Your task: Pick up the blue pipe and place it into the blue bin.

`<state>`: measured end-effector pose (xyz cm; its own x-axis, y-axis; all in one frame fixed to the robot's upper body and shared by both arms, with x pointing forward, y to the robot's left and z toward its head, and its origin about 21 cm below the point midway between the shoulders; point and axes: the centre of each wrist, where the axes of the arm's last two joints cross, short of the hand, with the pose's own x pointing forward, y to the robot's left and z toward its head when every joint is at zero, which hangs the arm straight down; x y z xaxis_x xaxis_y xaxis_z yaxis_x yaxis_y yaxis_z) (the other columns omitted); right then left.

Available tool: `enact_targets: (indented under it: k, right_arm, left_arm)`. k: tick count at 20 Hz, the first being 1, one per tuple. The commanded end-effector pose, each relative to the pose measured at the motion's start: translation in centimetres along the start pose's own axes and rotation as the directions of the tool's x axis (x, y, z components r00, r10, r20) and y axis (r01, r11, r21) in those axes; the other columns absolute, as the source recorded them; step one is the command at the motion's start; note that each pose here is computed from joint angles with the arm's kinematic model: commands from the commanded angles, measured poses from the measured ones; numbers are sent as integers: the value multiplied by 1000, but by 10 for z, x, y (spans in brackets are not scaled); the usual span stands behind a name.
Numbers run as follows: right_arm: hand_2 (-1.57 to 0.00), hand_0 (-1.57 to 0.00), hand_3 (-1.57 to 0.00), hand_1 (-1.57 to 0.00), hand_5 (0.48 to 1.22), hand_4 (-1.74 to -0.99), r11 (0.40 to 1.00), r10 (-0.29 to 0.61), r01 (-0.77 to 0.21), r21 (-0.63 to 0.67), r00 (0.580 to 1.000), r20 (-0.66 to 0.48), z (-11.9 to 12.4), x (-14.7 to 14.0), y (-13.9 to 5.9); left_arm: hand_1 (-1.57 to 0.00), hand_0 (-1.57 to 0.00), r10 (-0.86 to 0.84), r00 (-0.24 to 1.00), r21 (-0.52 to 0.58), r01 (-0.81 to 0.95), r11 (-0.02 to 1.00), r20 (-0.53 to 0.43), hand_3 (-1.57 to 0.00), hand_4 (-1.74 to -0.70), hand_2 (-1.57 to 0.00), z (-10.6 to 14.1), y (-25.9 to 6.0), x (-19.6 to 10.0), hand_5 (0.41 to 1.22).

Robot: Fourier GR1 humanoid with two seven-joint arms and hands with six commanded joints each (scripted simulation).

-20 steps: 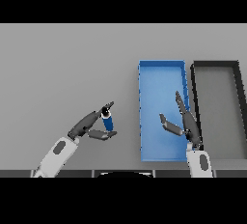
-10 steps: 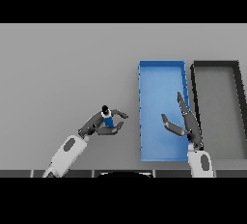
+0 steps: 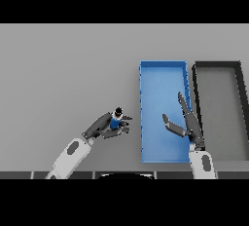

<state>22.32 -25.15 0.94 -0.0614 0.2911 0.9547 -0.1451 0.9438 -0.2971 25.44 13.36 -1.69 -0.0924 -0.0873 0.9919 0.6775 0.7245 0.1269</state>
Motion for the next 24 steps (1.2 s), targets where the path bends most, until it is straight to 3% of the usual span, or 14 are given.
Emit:
enact_targets:
  k: [1,5,9,17,23,24]
  right_arm:
    - [1,1,1,1,656,-1279,1000,-8,8,2,1000,-13,0,-1,1]
    - [1,1,1,1,666,-1275,1000,21,-21,5,1000,12,2,0,2]
    - [1,1,1,1,683,-1275,999,35,-35,-2,999,1,1,-2,1]
    - [1,1,1,1,688,-1269,999,-28,28,39,1000,6,-5,-10,3]
    - [1,1,1,1,684,-1213,992,-90,86,87,995,38,-10,-19,3]
    - [1,1,1,1,669,-1215,984,-148,139,110,986,74,-11,-16,-3]
  left_arm:
    - [-1479,-1465,4,1000,-4,-4,1000,27,-1430,-1698,-1490,-3,-4,4,1187]
    - [-1533,-1528,7,989,-34,-2,999,151,-1449,-1717,-1538,-15,-8,33,1207]
    - [-1556,-1553,2,983,-66,10,998,182,-1449,-1723,-1557,-20,-11,57,1215]
    - [-1568,-1568,-35,992,-90,46,995,120,-1441,-1729,-1569,-24,-16,68,1219]
    - [-1570,-1570,-29,992,-93,41,995,121,-1440,-1730,-1570,-21,-16,66,1220]
    - [-1570,-1570,-30,992,-89,42,995,123,-1440,-1730,-1571,-22,-17,66,1220]
